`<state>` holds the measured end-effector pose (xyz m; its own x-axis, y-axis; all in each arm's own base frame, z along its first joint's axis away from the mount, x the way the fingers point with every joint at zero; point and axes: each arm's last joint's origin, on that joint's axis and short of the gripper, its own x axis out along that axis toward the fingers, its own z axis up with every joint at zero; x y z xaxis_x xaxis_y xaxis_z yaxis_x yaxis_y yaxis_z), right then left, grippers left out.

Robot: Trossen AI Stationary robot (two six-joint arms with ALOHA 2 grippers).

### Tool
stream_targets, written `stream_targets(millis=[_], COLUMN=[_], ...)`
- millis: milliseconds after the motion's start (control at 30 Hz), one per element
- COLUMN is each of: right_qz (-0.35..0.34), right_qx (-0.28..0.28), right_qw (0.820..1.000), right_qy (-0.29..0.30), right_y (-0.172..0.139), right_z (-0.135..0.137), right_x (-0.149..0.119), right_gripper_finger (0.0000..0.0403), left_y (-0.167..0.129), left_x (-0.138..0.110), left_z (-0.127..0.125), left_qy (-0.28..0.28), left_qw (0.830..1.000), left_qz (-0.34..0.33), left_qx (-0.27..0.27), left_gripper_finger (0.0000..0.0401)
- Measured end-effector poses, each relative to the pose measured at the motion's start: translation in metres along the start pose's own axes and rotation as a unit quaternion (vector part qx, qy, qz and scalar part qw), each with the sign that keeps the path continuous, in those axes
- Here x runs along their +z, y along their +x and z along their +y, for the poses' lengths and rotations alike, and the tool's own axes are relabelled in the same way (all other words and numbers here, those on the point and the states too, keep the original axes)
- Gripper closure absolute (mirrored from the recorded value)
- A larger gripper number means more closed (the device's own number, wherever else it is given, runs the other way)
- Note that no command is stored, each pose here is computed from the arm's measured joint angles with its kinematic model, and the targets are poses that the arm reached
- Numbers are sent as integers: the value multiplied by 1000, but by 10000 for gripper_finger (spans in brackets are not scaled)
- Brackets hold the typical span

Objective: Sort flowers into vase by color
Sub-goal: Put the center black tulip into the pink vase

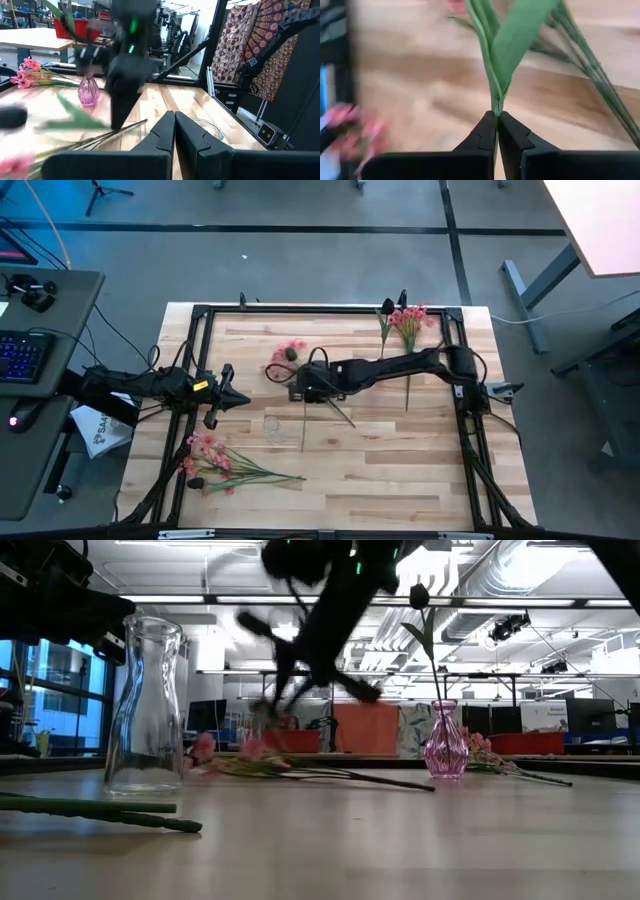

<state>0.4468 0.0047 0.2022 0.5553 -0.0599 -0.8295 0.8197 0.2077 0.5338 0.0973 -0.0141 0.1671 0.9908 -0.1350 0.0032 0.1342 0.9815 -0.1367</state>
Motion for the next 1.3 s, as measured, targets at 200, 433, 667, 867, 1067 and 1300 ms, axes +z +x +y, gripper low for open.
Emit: stream_targets(millis=[200,433,667,867,1067,1300], right_qz=[-9,-48,-63,-73,-202,-427], right_qx=[35,-15,-105,9,229,181], right_qw=[990,957,928,949,900,808], right_qy=[-138,-285,-352,-307,-310,-364], right_y=[-53,-118,-168,-188,-207,-218], right_z=[10,-1,-35,-99,-141,-179], right_x=[7,12,-3,-43,-74,-60], right_gripper_finger=[401,400,401,401,401,401], left_y=[0,0,0,0,0,0], left_x=[0,0,0,0,0,0], left_z=[0,0,0,0,0,0], left_qy=[0,0,0,0,0,0], left_qw=[1000,1000,1000,1000,1000,1000], left_qz=[0,0,-1,0,0,0], left_qx=[0,0,0,0,0,0], left_gripper_finger=[400,400,400,400,400,400])
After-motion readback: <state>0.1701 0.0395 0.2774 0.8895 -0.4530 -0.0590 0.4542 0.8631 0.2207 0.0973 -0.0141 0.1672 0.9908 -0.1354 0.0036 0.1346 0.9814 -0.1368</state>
